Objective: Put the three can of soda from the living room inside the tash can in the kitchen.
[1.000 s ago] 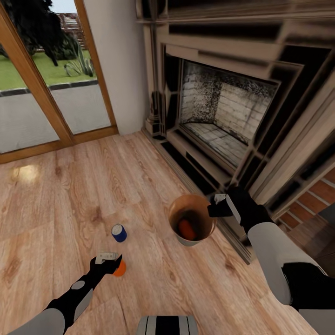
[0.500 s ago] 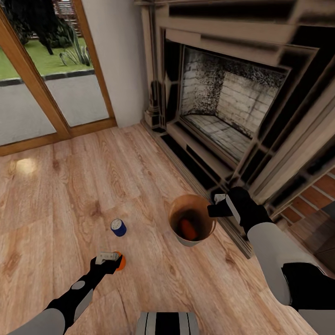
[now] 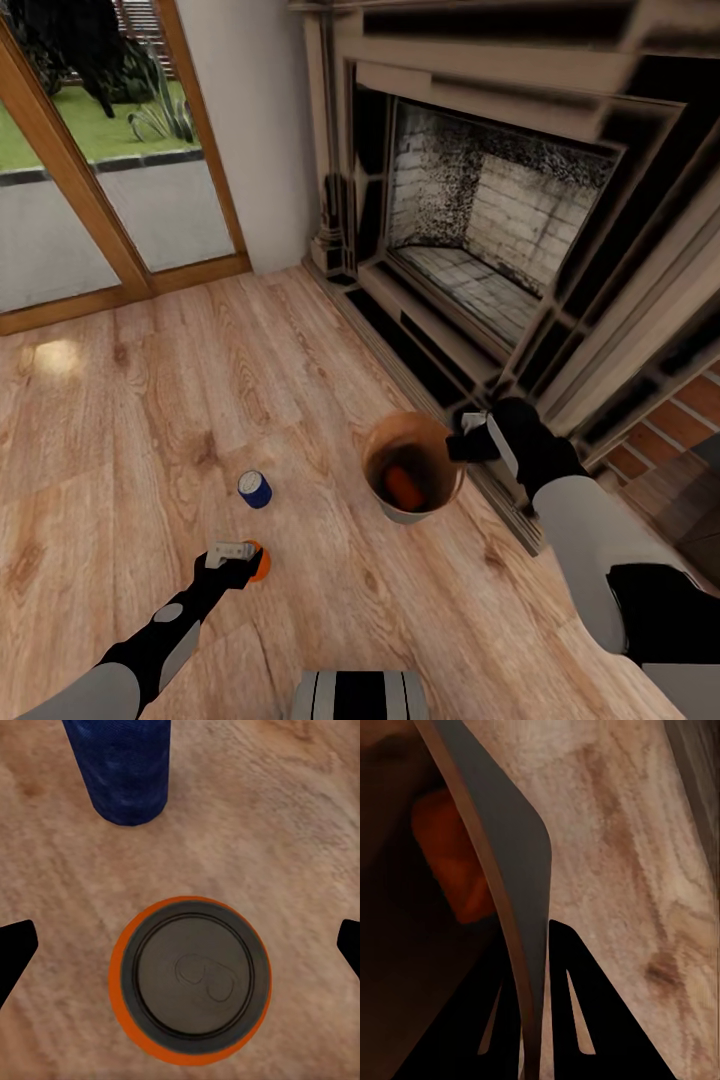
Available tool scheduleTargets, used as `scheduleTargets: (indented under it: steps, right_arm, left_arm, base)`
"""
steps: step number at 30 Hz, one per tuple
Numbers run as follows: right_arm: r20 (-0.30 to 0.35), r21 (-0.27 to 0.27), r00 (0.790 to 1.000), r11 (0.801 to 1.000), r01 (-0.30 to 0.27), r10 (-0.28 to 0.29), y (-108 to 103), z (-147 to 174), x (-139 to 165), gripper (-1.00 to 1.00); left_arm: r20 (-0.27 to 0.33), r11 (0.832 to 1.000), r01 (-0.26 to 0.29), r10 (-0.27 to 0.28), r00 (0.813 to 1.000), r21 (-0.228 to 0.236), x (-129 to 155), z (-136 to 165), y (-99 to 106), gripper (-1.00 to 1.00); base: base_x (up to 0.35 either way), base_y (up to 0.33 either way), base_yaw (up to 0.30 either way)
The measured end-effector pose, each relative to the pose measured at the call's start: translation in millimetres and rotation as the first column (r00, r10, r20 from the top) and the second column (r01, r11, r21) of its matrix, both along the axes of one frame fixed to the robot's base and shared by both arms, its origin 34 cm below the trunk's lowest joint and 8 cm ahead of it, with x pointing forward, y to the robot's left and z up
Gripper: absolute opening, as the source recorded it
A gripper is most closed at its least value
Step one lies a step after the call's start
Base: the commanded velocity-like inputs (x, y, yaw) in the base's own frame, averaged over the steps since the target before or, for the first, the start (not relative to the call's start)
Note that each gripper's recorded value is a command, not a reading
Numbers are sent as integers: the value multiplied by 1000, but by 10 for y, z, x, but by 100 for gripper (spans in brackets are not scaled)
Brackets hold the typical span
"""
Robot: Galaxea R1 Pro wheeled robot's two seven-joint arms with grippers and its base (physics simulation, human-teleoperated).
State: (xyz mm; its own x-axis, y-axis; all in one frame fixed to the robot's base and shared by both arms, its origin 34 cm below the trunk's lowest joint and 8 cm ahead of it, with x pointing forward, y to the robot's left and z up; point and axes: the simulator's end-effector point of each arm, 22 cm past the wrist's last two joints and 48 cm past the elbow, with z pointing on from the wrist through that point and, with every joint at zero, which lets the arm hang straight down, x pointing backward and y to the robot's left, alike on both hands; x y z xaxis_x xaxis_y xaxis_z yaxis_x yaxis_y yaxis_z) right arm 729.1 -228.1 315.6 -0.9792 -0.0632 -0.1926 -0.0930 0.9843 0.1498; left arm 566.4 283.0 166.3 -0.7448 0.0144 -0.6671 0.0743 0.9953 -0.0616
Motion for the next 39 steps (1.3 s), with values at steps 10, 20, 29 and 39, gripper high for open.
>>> scheduleTargets:
  steps: [10,20,29,39]
  right_arm:
    - [115,18,993,1000,1,-3,47,380,388,-100]
    - [83,1,997,1000,0,0,-11,129,345,-100]
    - [81,2,997,1000,-3,2,0,122,335,-100]
    - [82,0,997,1000,-8,8,22,122,335,-100]
  left_arm:
    - [-4,1000,1,-1,1000,0,-14,-21,-8,100]
    - [-41,1000,4,-4,999,-1,-143,-207,-20,100]
    - [-40,1000,0,0,999,-2,-142,-206,-13,100]
    - [-41,1000,1,-1,999,-3,-142,-206,-18,100]
  base:
    - [0,0,0]
    - [0,0,0]
    - [18,0,0]
    - [103,0,0]
